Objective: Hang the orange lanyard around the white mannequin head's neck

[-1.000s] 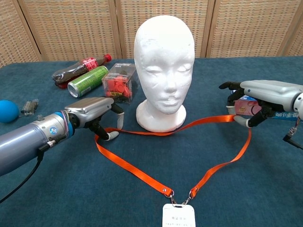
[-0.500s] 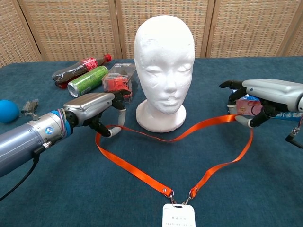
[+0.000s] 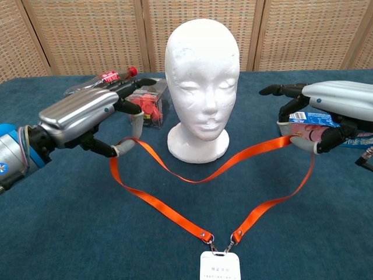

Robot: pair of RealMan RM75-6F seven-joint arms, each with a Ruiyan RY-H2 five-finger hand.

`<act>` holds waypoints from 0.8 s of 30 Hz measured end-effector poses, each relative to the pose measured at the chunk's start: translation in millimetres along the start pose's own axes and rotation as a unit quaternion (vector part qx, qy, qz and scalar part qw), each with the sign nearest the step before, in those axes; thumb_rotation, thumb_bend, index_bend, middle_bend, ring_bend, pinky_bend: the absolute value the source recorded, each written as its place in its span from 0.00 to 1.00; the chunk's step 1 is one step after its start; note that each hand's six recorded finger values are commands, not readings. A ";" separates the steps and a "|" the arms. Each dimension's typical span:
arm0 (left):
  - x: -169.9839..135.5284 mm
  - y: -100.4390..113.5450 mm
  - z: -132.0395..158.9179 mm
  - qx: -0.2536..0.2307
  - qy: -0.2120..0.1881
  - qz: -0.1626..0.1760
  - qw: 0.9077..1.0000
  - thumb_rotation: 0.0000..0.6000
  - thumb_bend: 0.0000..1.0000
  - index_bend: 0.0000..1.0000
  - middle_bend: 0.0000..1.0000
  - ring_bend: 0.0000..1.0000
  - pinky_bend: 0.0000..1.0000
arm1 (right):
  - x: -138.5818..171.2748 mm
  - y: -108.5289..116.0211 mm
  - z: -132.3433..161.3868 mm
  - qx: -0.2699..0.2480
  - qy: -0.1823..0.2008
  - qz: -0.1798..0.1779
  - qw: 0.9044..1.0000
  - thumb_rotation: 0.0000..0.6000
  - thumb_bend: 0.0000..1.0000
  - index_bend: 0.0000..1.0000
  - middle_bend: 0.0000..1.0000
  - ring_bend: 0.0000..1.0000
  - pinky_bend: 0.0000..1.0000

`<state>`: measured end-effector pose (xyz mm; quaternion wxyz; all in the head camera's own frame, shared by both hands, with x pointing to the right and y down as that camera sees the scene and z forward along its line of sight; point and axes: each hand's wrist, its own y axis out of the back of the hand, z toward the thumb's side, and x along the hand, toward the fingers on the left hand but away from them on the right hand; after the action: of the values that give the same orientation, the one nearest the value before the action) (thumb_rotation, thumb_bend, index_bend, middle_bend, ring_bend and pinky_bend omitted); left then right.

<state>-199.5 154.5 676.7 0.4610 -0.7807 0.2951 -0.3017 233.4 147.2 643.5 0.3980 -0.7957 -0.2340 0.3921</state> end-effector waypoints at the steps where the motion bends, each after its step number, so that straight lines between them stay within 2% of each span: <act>1: -1.2 5.4 1.5 -0.003 -0.008 0.011 1.000 1.00 0.50 0.69 0.00 0.00 0.00 | 1.2 4.5 2.2 0.004 0.010 -0.005 1.000 1.00 0.69 0.72 0.00 0.00 0.00; 3: -3.6 18.2 3.8 -0.011 -0.023 0.037 0.999 1.00 0.50 0.70 0.00 0.00 0.00 | 4.2 17.0 6.1 0.015 0.032 -0.019 0.999 1.00 0.69 0.72 0.00 0.00 0.00; 6: -3.6 35.4 4.6 -0.036 -0.031 0.061 0.997 1.00 0.50 0.70 0.00 0.00 0.00 | 7.7 34.5 9.3 0.012 0.045 -0.032 0.998 1.00 0.69 0.72 0.00 0.00 0.00; 11: 5.3 65.3 -0.6 -0.057 -0.025 0.082 0.995 1.00 0.50 0.70 0.00 0.00 0.00 | 6.8 67.0 23.8 -0.051 0.046 -0.059 0.996 1.00 0.69 0.72 0.00 0.00 0.00; 17: 24.8 104.3 -13.4 -0.072 0.009 0.099 0.992 1.00 0.50 0.70 0.00 0.00 0.00 | -0.9 116.3 30.3 -0.134 0.021 -0.111 0.985 1.00 0.69 0.73 0.00 0.00 0.00; 24: 45.7 123.6 -27.1 -0.100 0.066 0.086 0.989 1.00 0.50 0.70 0.00 0.00 0.00 | -13.7 151.2 20.4 -0.213 -0.031 -0.138 0.967 1.00 0.69 0.73 0.01 0.00 0.00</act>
<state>-212.8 56.4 585.5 0.3840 -0.7731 0.4194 -0.2808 218.0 60.3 518.3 0.2618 -0.8097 -0.4319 0.2988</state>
